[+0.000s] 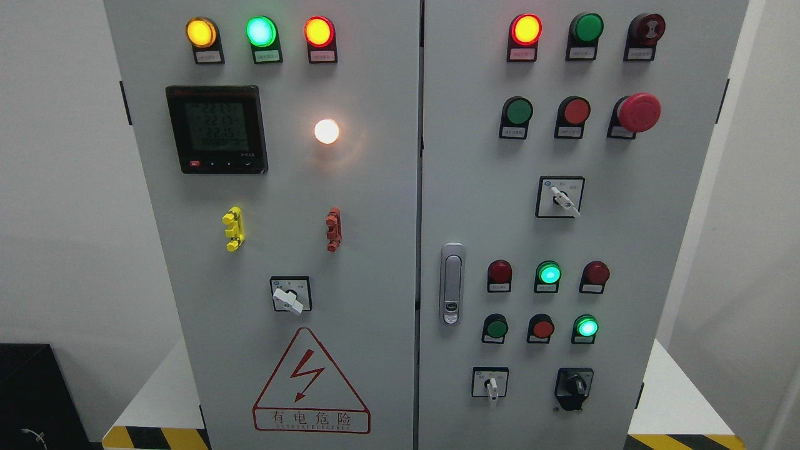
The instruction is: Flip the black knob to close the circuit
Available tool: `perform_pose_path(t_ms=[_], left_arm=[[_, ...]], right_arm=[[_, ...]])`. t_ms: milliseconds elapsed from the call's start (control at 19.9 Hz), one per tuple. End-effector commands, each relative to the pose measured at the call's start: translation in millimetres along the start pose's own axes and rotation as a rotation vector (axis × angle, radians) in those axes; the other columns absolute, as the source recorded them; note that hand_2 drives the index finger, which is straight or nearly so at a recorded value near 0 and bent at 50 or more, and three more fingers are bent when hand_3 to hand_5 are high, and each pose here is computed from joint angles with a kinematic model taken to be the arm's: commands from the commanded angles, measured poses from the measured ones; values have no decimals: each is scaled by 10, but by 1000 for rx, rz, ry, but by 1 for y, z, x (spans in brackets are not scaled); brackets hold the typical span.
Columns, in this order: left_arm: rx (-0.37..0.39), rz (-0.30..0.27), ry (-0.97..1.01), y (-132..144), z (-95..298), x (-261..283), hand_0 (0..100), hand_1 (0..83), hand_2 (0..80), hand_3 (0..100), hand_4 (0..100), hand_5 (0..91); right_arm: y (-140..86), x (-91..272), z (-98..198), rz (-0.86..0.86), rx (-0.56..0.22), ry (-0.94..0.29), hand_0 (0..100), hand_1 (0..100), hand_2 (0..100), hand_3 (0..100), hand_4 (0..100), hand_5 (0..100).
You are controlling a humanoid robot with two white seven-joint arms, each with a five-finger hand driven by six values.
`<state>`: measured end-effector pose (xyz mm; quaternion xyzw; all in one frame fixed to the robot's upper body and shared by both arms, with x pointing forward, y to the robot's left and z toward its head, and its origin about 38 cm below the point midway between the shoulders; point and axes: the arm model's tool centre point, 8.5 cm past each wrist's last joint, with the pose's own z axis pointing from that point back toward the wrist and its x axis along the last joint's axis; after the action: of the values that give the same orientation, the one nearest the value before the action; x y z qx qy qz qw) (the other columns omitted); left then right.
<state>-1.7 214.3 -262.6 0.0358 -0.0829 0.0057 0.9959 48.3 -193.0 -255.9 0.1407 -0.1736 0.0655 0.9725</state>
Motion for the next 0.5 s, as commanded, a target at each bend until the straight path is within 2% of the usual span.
perform_pose_path(t_ms=[0, 451], left_arm=[[-8, -41, 19, -1, 2, -7, 0, 0, 0, 0, 0, 0], [-8, -41, 19, -1, 2, -7, 0, 0, 0, 0, 0, 0]], right_arm=[[-11, 53, -8, 147, -3, -135, 0, 104, 0, 0, 0, 0], [-8, 76, -6, 197, 13, -302, 0, 104, 0, 0, 0, 0]])
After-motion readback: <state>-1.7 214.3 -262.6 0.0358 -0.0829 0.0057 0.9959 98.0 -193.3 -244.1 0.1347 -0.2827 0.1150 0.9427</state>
